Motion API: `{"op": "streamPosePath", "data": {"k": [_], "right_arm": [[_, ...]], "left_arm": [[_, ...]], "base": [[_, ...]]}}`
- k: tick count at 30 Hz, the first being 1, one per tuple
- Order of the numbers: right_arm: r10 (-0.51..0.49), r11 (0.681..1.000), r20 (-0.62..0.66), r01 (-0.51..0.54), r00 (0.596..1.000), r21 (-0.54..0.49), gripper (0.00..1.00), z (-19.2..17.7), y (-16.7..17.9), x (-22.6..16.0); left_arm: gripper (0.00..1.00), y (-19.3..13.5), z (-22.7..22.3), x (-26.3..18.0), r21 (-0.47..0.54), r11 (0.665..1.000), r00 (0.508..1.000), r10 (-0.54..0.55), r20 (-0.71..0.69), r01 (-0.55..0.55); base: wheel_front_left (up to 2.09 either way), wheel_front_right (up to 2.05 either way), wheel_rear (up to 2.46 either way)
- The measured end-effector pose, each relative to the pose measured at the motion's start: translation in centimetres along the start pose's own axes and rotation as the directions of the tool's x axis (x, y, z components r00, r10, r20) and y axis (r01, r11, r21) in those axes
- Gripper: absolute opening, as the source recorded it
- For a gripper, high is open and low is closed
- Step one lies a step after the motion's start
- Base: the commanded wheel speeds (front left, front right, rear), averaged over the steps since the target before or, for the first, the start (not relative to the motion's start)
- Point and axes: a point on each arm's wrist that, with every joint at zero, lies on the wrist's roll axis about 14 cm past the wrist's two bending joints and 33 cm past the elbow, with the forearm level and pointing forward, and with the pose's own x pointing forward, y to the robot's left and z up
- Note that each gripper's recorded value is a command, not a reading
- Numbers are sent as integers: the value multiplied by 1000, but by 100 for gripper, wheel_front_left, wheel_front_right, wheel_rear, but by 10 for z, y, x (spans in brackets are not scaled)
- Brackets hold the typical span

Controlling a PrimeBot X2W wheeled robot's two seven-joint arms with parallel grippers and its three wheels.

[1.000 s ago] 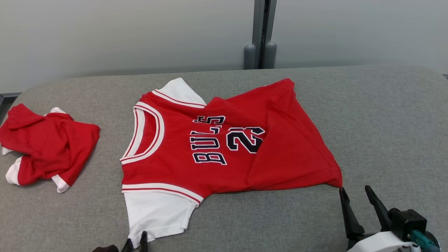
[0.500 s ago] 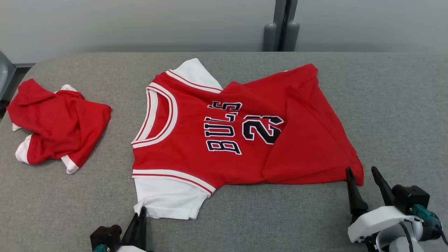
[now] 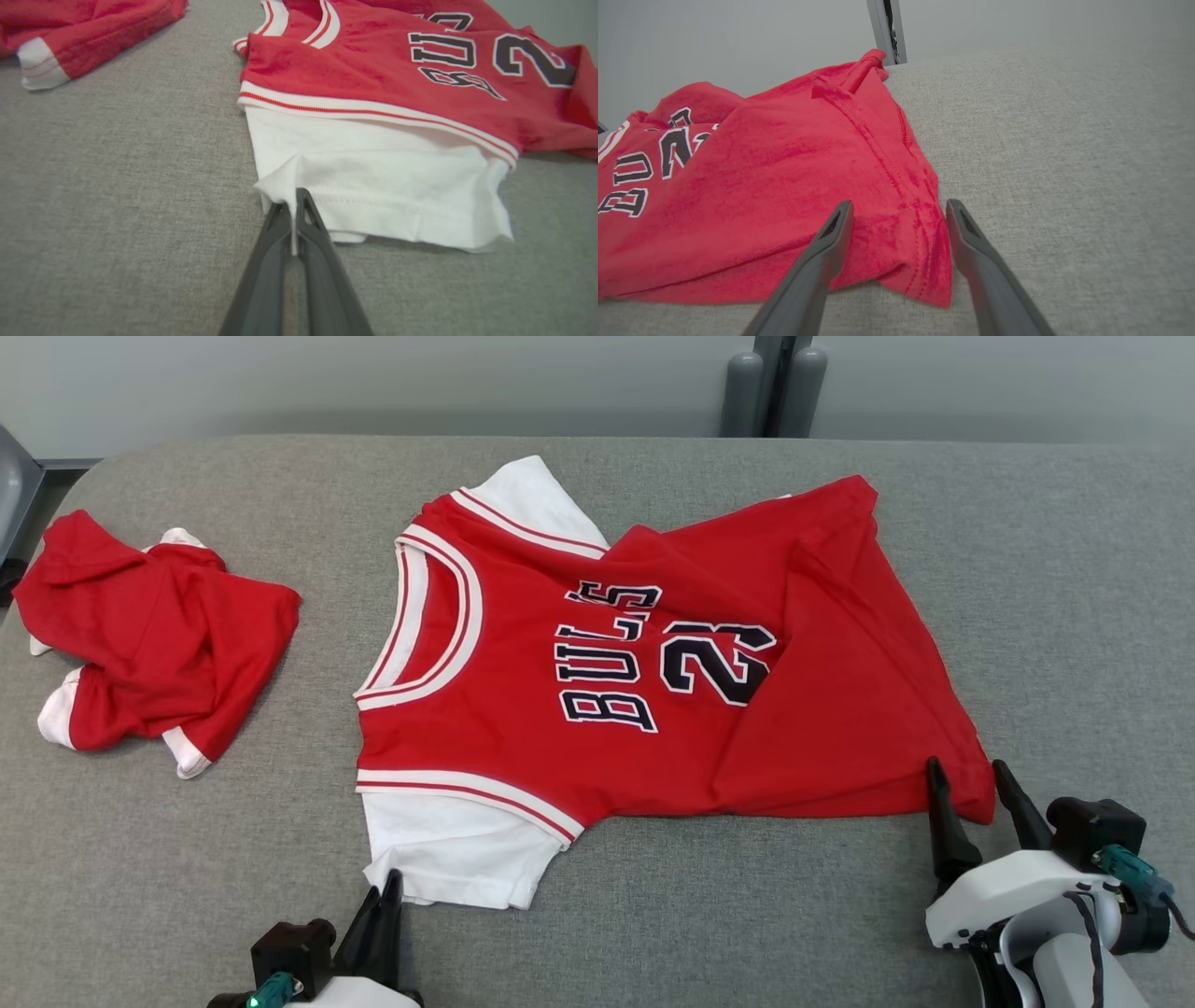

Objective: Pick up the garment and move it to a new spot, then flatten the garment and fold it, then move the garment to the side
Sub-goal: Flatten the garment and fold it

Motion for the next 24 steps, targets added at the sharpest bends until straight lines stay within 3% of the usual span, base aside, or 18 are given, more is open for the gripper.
{"op": "streamPosePath", "data": {"k": [22, 23, 24], "right_arm": [[-1, 999, -23, 2, 1000, 45, 100, -6, 3, 2], [1, 999, -23, 0, 1000, 46, 90, -6, 4, 2], [2, 999, -22, -1, 1000, 51, 64, -6, 4, 2]], "left_arm": [[0, 0, 5, 1, 2, 1000, 1000, 2, 15, -2], [0, 0, 5, 1, 2, 1000, 1000, 1, 15, -1], [0, 0, 5, 1, 2, 1000, 1000, 0, 15, 0]], "base": [[0, 0, 0], [0, 0, 0], [0, 0, 0]]}}
